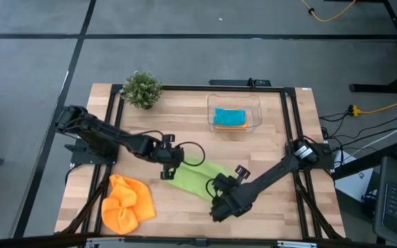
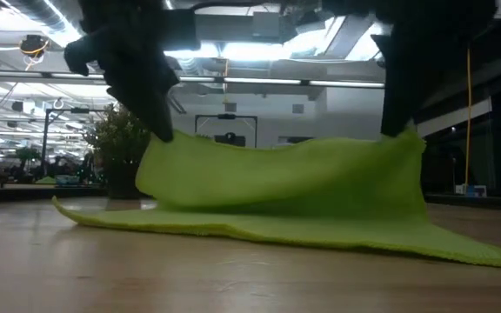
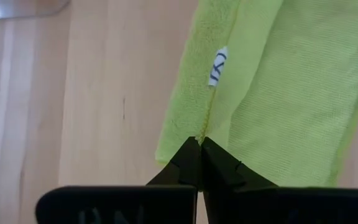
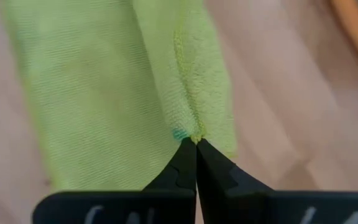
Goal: Fold microfiber towels
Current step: Fold the green microfiber cloth
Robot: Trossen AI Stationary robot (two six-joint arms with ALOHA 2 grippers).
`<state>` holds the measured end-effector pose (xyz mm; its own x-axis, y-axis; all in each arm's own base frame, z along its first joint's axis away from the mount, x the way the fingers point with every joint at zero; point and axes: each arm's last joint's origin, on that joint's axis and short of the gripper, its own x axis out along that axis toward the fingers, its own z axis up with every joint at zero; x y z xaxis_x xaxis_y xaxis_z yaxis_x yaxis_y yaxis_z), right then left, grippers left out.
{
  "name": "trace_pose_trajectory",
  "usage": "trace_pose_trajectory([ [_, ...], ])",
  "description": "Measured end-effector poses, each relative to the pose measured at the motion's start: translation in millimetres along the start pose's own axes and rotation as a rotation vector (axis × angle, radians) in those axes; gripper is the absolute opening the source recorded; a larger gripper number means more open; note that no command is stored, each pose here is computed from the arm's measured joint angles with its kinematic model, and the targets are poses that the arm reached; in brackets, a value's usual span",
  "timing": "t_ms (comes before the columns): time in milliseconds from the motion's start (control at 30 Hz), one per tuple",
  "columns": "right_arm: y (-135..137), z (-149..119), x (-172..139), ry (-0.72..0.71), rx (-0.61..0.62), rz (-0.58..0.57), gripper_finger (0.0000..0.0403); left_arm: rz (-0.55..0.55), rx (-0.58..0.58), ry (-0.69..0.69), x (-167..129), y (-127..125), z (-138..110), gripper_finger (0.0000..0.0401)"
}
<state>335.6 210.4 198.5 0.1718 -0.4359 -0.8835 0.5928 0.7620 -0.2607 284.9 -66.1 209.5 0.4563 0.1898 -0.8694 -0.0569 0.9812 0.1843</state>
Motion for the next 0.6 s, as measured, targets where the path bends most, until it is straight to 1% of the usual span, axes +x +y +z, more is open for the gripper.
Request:
trace_pose_trajectory([
  [67,4,-2,-2,-0.013,0.006,0.034,0.0,-0.007,0.015,0.0,-1,-4,-1,0.0],
  [167,9,-4,-4,-0.029,0.018,0.074,0.0,-0.006,0.034,0.041,-3,-9,-7,0.0],
  [300,12,-3,-4,-0.033,0.027,0.094,0.0,0.0,0.055,0.092,-6,-13,-14,0.0],
  [600,17,-4,-1,-0.026,0.036,0.121,0.0,-0.041,0.077,0.068,-11,-31,-17,0.0],
])
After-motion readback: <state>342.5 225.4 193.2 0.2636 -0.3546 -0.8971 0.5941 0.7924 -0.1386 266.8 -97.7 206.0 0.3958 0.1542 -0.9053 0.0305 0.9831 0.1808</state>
